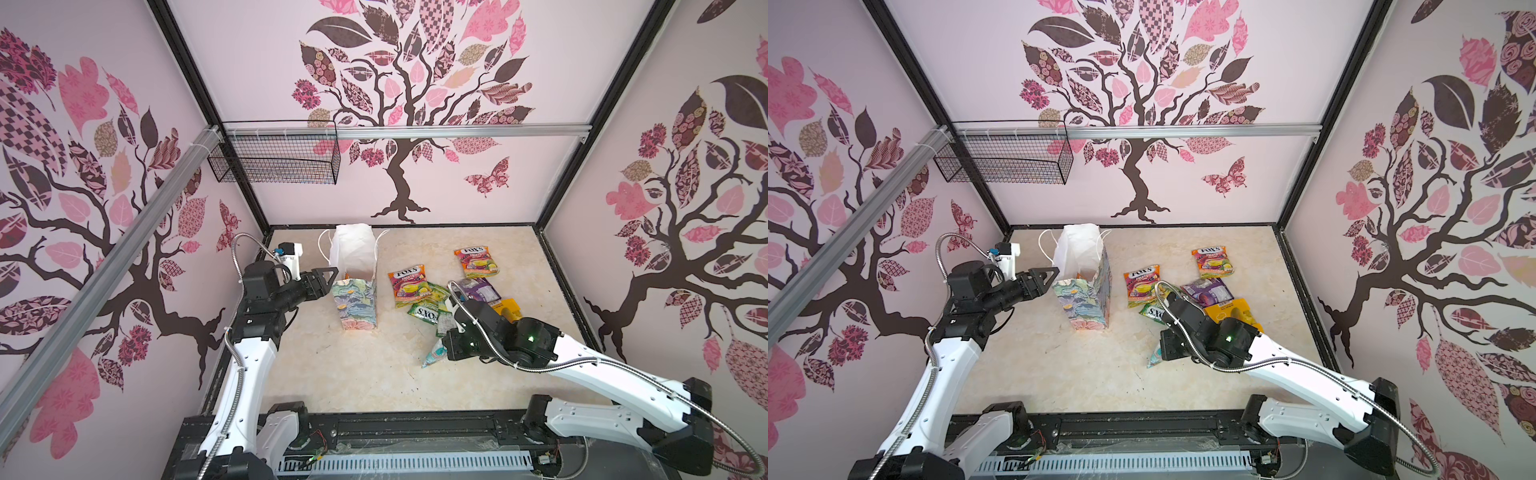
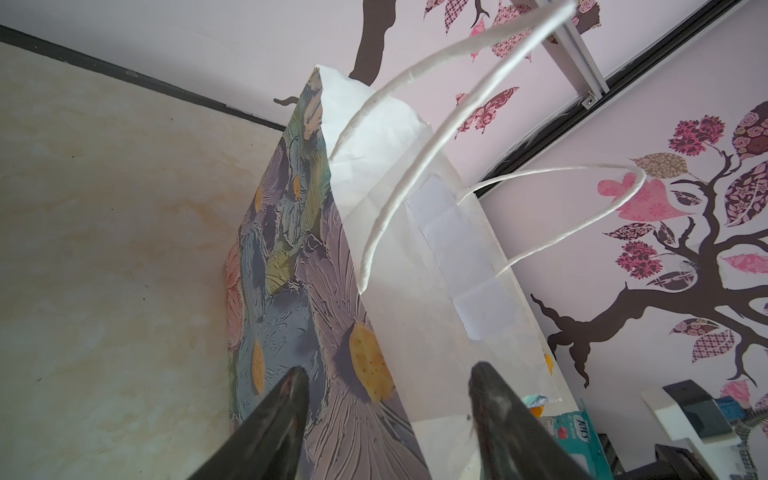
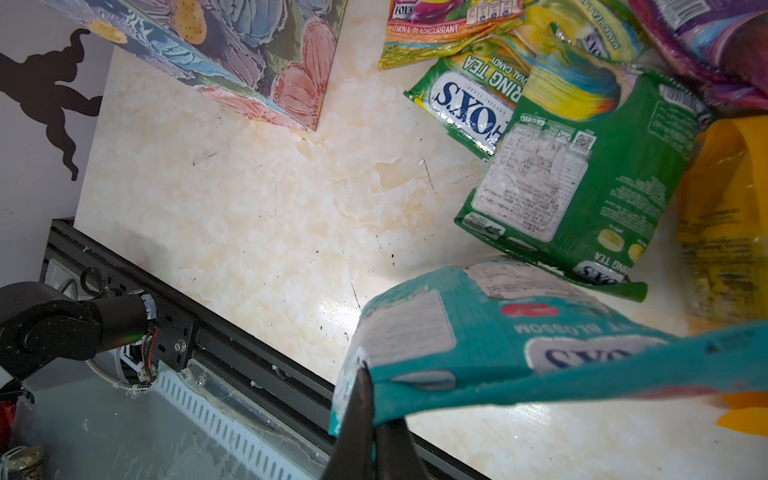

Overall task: Place the snacks into the paper bag
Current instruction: 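Lift the teal packet and carry it toward the white bag with the right gripper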

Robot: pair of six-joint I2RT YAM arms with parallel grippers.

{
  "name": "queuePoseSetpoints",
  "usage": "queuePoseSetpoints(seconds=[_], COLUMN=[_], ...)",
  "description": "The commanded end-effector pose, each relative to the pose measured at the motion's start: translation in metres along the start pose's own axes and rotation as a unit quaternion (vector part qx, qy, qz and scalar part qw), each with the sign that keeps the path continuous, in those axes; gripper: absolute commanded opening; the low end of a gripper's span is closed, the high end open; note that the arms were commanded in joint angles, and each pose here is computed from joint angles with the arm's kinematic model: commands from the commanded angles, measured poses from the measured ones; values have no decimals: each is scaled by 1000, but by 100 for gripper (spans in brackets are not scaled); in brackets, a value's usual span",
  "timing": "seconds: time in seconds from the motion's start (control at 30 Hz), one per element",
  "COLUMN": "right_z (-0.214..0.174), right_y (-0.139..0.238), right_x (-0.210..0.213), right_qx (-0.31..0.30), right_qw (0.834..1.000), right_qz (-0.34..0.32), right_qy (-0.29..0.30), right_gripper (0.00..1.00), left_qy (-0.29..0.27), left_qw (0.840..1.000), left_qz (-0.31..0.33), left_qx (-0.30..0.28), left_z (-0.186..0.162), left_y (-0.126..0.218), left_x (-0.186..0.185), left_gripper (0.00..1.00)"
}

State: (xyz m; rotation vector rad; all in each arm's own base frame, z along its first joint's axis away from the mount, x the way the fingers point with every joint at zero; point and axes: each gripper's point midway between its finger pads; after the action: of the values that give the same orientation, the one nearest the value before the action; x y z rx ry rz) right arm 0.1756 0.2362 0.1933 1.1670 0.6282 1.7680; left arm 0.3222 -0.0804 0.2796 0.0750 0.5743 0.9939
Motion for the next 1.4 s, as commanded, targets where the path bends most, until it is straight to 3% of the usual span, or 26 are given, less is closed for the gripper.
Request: queuePoseSetpoints(seconds=[0.0, 0.47, 0.87, 1.03, 1.37], right_z=[15, 53, 97, 112, 160], right_y=[11, 50, 96, 105, 114], right_x=[14, 103, 203, 230, 265], right_qx=[-13, -20, -46, -63, -158], right_qw=[999, 981, 946, 937, 915], right_qz=[10, 124, 219, 221, 216], right_qy=[27, 147, 235, 264, 301], right_gripper=[0, 0, 0, 0, 0], left_qy=[-14, -21, -15, -12, -5], left_qw=[1000, 1000, 999, 1000, 999], left_qz=[-1, 11, 25, 20, 36], left_qx=[-8, -18, -14, -12, -3], left_z=[1, 5, 3, 3, -1], left_y=[3, 8, 8, 7, 5], left_x=[-3, -2, 5, 4, 12], left_gripper=[65, 65, 65, 65, 64])
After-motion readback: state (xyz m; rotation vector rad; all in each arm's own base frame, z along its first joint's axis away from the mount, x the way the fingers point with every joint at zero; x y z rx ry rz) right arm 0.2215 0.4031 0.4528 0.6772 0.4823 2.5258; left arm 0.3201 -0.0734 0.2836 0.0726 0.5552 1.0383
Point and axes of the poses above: each gripper's point midway between its finger pads, its own y axis back along the fingers, its own x axis along the line the jaws close on, z = x × y, and after that the axes turned 11 degrees about -y, right-handed
